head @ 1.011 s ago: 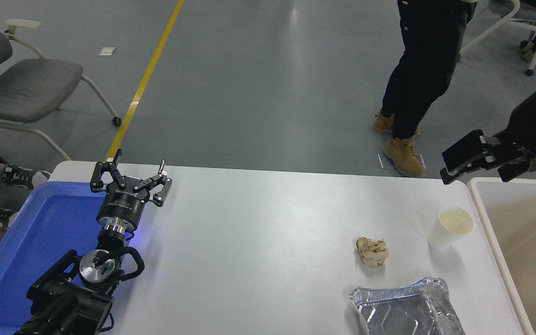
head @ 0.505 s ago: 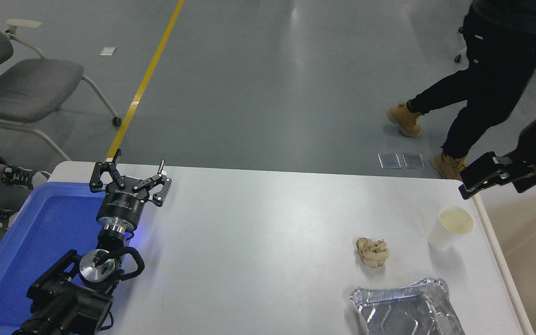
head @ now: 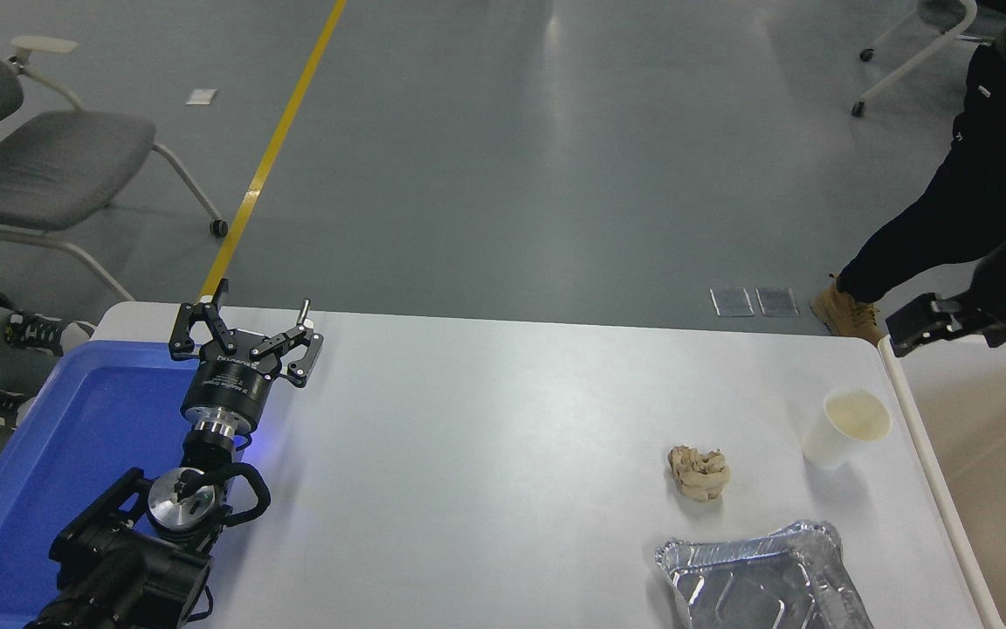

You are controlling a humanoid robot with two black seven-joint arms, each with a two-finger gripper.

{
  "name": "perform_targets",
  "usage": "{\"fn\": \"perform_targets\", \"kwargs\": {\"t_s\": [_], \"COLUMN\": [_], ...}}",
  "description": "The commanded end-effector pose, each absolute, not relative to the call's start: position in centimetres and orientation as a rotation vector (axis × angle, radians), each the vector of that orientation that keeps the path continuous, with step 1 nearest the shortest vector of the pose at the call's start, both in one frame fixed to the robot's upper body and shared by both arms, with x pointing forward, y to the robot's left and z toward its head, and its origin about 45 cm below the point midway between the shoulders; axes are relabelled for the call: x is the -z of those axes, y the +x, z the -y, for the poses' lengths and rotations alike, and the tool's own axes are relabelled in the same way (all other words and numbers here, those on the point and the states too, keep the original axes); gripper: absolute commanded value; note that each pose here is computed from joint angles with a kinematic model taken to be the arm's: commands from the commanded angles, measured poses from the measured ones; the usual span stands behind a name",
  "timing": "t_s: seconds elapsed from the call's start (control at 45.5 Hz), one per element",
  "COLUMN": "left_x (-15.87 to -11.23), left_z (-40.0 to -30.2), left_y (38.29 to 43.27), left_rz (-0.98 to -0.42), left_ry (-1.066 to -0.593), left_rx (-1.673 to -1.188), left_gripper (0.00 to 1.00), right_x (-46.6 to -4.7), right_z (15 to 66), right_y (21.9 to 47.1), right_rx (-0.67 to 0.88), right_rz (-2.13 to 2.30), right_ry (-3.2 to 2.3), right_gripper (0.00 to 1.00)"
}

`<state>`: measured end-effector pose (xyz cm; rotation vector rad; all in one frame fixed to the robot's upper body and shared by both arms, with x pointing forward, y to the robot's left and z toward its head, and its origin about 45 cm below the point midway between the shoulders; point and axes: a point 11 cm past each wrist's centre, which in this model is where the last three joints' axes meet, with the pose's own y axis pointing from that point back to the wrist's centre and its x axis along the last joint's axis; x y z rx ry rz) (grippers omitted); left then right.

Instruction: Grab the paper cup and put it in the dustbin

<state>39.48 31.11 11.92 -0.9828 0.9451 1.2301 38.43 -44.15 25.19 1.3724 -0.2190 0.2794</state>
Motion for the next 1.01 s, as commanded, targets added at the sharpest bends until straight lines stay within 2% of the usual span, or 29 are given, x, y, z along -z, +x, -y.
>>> {"fn": "perform_targets", "kwargs": {"t_s": [0.0,0.462,0.835,0.989], "left_x": [-11.91,-11.92,-11.92,-11.92], "left_z": [-31.09,-31.12,-31.12,-31.12], "left_y": [39.48,39.48,39.48,39.48], "left_rz": [-0.945,-0.945,-0.945,-0.945], "left_ry": [-0.982,-0.983,-0.983,-0.983], "left_rx": [-1.230,-1.230,-1.230,-1.230], "left_gripper": [0.99,0.99,0.99,0.99], "right_x": [-18.4,-15.4,-12.7,-11.8], "right_z": [47.0,45.3,45.6,45.2], "right_y": [37.5,37.9,35.8,36.1], "right_rx": [-0.346,-0.391,-0.341,-0.361], "right_rz": [0.281,0.317,0.288,0.301], "right_ry": [1.291,1.318,1.333,1.332], "right_gripper": [1.00,1.00,1.00,0.98]}}
